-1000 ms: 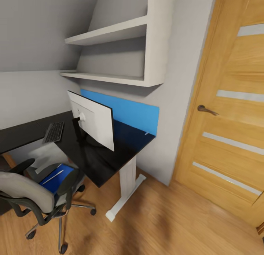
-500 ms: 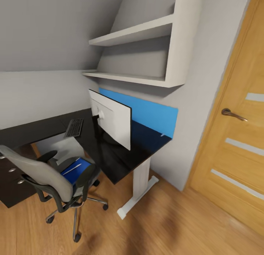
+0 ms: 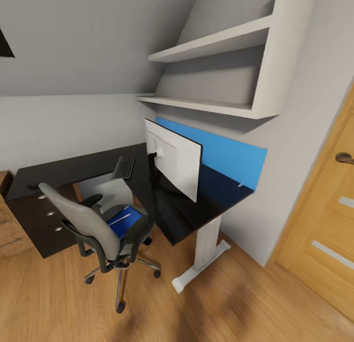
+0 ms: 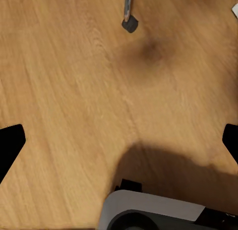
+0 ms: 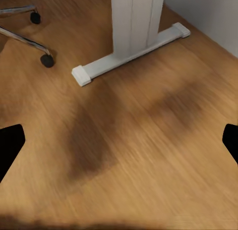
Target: In the bedroom, organize the workspace by keeping the computer under the desk, ensuring the monitor is on the desk, placing the keyboard on the desk next to the monitor, placing the mouse on the desk next to the keyboard, moving the folder from the swivel chair onto the desk next to the mouse, stacking the notebook on top of the folder with the pen on top of the notebook, and positioning the swivel chair next to the desk.
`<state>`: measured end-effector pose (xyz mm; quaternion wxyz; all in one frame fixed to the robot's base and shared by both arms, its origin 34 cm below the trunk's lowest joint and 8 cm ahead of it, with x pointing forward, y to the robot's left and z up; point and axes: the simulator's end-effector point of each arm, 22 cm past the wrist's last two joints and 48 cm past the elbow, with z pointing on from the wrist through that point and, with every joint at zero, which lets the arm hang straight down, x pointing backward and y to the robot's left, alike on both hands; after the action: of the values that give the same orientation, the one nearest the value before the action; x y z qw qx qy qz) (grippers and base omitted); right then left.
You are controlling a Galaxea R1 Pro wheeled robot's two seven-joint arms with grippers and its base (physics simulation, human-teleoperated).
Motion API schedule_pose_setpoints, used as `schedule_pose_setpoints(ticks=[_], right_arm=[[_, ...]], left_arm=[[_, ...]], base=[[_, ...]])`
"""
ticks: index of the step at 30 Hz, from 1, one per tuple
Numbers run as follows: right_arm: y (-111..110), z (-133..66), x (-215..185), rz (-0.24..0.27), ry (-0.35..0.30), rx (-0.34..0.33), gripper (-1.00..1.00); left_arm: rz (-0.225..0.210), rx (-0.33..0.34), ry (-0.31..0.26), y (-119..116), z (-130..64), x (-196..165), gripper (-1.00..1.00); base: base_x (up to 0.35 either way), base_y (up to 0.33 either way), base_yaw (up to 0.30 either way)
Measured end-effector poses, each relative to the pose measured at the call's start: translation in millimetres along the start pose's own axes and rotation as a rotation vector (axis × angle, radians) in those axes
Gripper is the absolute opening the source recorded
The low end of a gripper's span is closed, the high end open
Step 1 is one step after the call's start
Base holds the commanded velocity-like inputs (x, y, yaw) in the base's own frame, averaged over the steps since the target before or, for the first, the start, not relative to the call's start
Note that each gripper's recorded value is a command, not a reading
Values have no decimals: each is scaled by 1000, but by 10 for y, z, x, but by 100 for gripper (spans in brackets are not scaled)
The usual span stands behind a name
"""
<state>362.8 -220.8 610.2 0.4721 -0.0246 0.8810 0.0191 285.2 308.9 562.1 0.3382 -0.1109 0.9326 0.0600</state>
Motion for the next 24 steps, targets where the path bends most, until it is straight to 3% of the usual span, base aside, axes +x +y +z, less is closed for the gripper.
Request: schedule_pose_setpoints(ticks=[24], right_arm=[[-13, -8, 19, -1, 5, 2, 100]], left_arm=[[0, -2, 0, 8, -1, 1, 100]], base=[[0, 0, 288]])
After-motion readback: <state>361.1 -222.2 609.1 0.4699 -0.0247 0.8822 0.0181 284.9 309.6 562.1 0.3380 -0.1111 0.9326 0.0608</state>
